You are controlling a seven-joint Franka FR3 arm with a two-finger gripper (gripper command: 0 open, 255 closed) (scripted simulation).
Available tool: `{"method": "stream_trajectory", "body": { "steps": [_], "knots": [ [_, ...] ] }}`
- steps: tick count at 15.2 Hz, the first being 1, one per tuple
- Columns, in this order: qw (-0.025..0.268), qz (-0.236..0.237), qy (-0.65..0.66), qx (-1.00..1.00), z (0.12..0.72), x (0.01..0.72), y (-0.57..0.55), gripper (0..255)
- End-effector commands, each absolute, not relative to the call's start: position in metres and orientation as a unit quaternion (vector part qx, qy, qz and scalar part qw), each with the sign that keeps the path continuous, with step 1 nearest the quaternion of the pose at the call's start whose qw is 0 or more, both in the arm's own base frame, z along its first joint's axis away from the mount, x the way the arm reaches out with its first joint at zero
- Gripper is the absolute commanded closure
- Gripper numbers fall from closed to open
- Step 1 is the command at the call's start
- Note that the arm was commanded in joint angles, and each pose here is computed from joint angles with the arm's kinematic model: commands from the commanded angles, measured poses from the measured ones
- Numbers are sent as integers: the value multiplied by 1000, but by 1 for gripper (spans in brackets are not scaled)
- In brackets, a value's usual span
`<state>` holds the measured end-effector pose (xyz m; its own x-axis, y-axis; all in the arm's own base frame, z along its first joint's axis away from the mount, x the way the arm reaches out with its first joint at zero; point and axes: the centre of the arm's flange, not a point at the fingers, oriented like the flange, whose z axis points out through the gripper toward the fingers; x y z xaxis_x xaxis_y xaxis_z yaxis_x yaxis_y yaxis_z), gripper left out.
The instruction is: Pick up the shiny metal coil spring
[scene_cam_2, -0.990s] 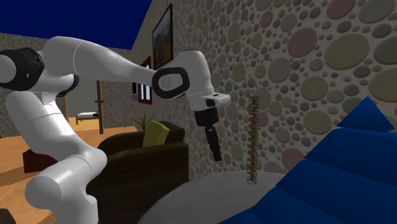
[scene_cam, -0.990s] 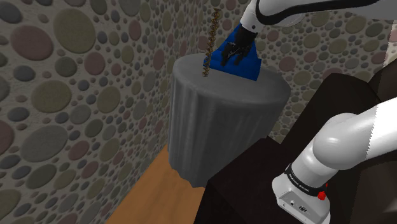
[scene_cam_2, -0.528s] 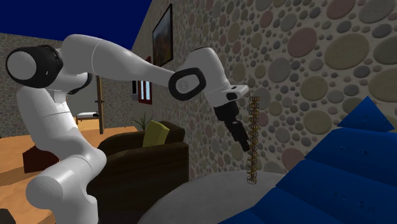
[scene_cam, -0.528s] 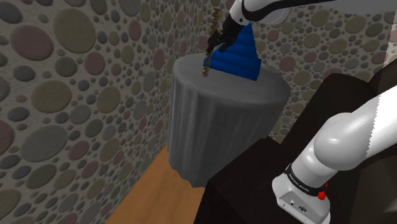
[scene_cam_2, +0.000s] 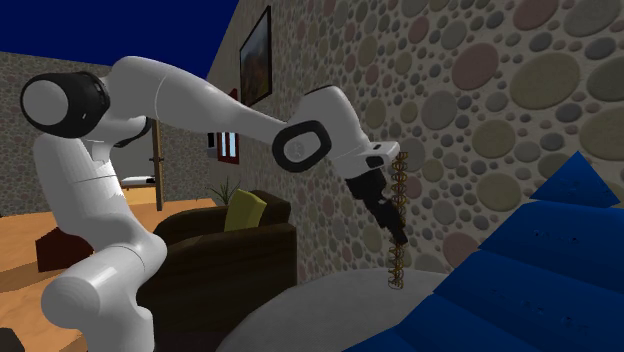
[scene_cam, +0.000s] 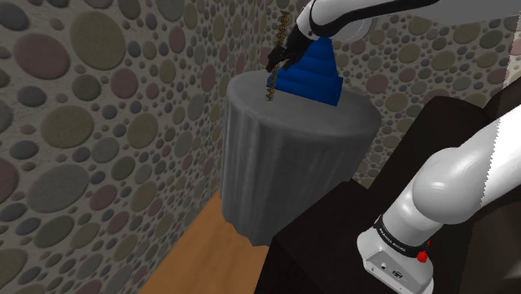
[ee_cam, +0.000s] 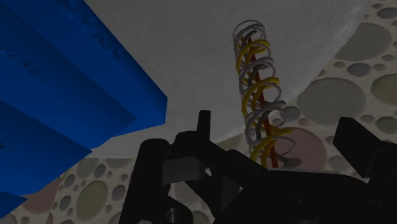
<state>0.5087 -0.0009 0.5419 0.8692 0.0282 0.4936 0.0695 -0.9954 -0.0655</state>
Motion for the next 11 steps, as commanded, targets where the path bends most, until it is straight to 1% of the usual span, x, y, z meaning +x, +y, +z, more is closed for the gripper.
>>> {"method": "stream_trajectory", "body": {
  "steps": [1, 3, 4, 11],
  "knots": [
    [41, -255, -25, -966, 528, 509, -1, 0],
    [41, -255, -25, -966, 528, 509, -1, 0],
    [41, -255, -25, -966, 528, 509, -1, 255],
    [41, -255, -25, -966, 528, 509, -1, 255]
  ]
}}
